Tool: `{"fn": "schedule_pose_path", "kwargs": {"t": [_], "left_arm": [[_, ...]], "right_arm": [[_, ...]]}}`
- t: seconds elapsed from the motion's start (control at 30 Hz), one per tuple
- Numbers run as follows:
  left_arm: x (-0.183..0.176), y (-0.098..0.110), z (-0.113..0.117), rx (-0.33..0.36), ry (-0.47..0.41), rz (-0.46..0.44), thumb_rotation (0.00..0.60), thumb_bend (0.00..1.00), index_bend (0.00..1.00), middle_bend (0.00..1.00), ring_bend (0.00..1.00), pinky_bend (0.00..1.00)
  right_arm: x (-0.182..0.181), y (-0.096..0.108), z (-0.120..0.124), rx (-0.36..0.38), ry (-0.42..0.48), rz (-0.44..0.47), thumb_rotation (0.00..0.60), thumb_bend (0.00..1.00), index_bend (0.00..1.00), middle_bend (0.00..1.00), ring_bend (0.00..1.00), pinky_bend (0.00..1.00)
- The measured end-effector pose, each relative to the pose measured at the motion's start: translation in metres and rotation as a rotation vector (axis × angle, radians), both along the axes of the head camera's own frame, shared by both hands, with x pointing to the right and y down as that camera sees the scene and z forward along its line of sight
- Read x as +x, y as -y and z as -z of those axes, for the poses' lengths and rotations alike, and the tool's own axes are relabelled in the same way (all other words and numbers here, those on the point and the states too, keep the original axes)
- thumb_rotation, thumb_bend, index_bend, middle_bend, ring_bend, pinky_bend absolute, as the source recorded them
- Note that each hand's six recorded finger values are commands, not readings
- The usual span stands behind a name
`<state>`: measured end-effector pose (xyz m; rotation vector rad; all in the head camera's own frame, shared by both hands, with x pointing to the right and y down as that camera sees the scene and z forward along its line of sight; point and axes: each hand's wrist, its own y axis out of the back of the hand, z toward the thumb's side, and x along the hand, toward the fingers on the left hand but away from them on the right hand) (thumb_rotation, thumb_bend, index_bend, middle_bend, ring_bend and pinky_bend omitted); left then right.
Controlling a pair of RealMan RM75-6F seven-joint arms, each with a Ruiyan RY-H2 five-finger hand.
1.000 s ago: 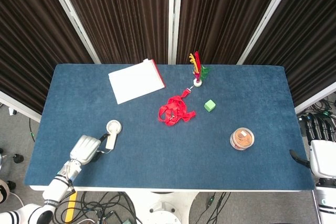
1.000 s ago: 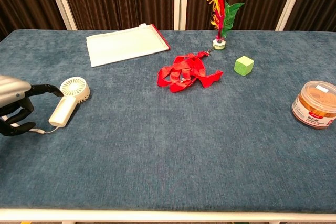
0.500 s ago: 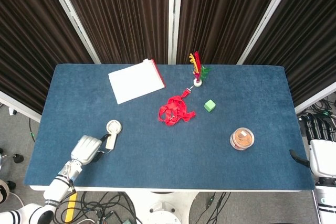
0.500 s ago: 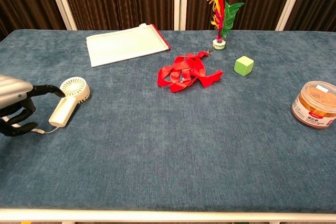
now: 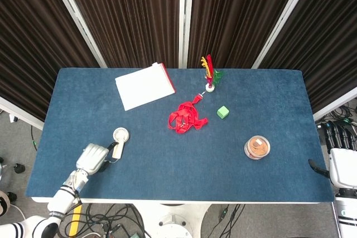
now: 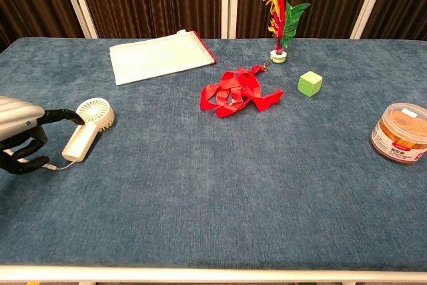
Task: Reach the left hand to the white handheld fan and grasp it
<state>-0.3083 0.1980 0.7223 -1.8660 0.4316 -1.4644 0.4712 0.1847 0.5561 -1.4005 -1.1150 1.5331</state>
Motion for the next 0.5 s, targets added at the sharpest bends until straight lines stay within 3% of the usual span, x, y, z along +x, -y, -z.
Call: {"fn": "schedule_pose_path", "kwargs": {"t": [0.5], "left_arm": [[0.0002, -0.0044, -0.0055, -0.021, 0.014, -0.013, 0.600, 0.42, 0.16, 0.80, 0.83, 0.78]], "right_arm": [[0.0005, -0.0013, -0.0018, -0.011, -0.001, -0.002, 0.600, 0.08, 0.00, 0.00, 0.00, 0.00]]}}
